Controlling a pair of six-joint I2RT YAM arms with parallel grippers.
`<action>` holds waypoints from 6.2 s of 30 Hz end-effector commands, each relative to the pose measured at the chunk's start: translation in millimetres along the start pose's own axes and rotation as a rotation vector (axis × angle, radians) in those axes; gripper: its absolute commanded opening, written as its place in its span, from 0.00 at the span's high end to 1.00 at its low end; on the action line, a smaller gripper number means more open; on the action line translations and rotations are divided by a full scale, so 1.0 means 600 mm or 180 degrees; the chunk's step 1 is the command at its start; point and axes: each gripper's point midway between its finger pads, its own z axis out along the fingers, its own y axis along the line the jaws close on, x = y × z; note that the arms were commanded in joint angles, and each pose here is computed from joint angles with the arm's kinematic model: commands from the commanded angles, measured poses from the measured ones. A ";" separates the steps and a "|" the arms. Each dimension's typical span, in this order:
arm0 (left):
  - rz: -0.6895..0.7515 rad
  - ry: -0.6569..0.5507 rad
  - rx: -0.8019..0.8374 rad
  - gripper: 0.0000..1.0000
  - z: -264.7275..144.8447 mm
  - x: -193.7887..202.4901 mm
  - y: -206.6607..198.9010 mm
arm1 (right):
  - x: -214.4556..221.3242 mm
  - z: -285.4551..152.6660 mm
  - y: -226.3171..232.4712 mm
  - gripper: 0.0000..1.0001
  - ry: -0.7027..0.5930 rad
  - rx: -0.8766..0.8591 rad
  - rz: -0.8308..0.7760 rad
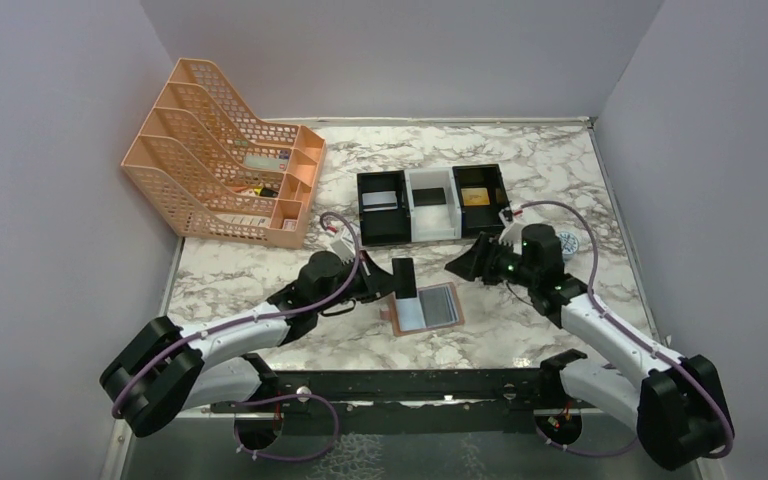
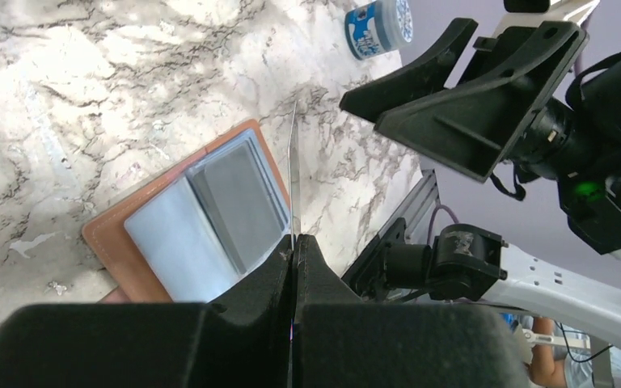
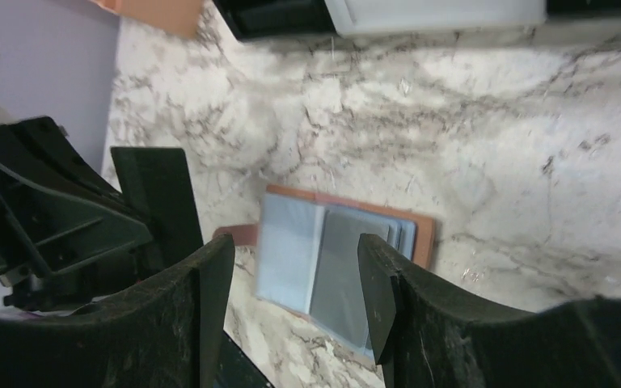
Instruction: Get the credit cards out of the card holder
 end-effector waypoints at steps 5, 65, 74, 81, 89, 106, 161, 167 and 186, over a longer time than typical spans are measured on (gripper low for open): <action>0.0113 -0.0185 0.0523 1.00 0.002 -0.060 -0.087 | -0.045 -0.050 0.061 0.42 0.0002 -0.1264 -0.0127; 0.0254 0.0057 0.1800 1.00 -0.021 -0.036 -0.207 | -0.042 -0.103 0.222 0.84 0.0453 -0.2536 -0.0125; 0.0318 0.0063 0.1863 1.00 -0.024 -0.035 -0.217 | -0.047 -0.091 0.222 0.92 0.0488 -0.2430 0.0192; 0.0324 0.0084 0.1857 1.00 -0.023 -0.031 -0.215 | -0.043 -0.088 0.223 0.93 0.0526 -0.2436 0.0197; 0.0313 0.0058 0.1845 1.00 -0.029 -0.029 -0.211 | -0.042 -0.085 0.224 0.99 0.0489 -0.2357 0.0129; 0.0384 0.0064 0.1654 0.86 -0.041 -0.013 -0.179 | -0.046 -0.094 0.230 0.99 0.0400 -0.2390 -0.0057; 0.0233 -0.0298 0.0422 0.03 -0.025 -0.043 -0.059 | -0.164 -0.047 0.129 0.99 -0.0443 -0.0612 -0.1409; 0.0522 -0.0442 -0.0519 0.01 -0.040 -0.076 0.005 | -0.200 -0.053 0.122 0.99 -0.0756 -0.0385 -0.1886; 0.1511 -0.0509 -0.2735 0.01 -0.156 -0.223 0.109 | -0.234 -0.015 0.112 0.99 -0.1078 0.0484 -0.3411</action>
